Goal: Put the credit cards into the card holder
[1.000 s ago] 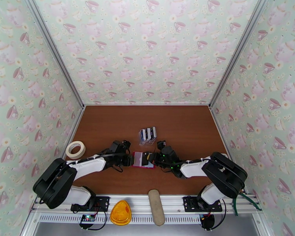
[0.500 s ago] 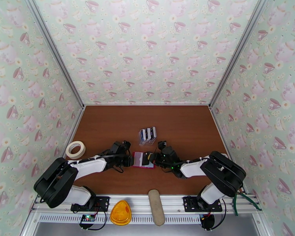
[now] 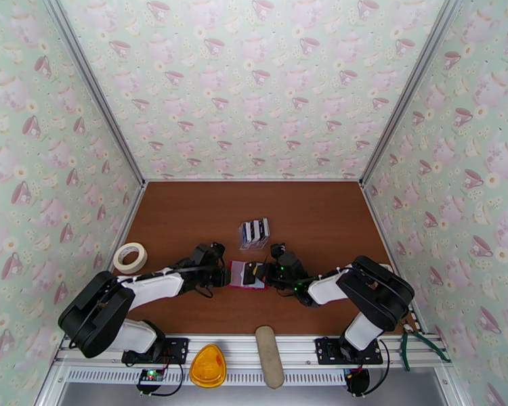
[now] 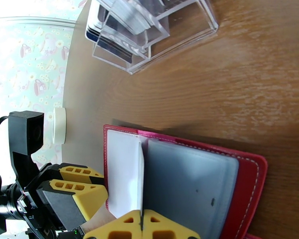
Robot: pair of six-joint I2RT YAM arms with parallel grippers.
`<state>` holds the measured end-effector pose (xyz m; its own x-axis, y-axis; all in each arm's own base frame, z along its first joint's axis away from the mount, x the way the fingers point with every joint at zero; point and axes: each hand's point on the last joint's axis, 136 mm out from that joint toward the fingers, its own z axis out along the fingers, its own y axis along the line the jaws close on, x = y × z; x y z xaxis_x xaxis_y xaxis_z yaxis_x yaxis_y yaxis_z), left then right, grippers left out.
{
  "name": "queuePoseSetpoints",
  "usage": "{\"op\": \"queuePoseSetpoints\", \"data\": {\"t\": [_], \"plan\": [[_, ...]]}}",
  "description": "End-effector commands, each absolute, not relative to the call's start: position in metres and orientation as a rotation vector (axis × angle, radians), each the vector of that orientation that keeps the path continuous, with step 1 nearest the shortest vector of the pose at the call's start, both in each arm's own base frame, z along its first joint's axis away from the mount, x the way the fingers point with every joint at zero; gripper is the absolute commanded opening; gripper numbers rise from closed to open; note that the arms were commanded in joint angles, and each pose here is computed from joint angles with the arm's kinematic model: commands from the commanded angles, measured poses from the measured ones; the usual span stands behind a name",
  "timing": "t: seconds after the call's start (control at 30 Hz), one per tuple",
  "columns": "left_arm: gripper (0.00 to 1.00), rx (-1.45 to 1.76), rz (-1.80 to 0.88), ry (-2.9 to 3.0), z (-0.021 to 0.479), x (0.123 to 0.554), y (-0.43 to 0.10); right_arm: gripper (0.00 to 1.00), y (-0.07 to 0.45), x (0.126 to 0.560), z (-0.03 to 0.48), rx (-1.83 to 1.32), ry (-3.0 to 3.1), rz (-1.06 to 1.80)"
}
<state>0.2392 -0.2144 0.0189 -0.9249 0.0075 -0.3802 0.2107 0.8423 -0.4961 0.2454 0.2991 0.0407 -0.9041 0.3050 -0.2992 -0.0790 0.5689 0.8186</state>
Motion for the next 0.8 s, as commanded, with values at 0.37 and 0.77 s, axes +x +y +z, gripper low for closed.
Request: {"op": "queuePoseSetpoints", "data": {"t": [0.37, 0.77], "plan": [[0.26, 0.131, -0.717, 2.751, -0.0052, 0.2204, -0.2037, 0.0, 0.3014, 0.2421, 0.0305, 0.207, 2.414, 1.325], [0.26, 0.127, -0.706, 2.758, -0.0052, 0.2203, -0.2023, 0.0, 0.2945, 0.2453, 0.0377, 0.06, 2.466, 1.144]]}}
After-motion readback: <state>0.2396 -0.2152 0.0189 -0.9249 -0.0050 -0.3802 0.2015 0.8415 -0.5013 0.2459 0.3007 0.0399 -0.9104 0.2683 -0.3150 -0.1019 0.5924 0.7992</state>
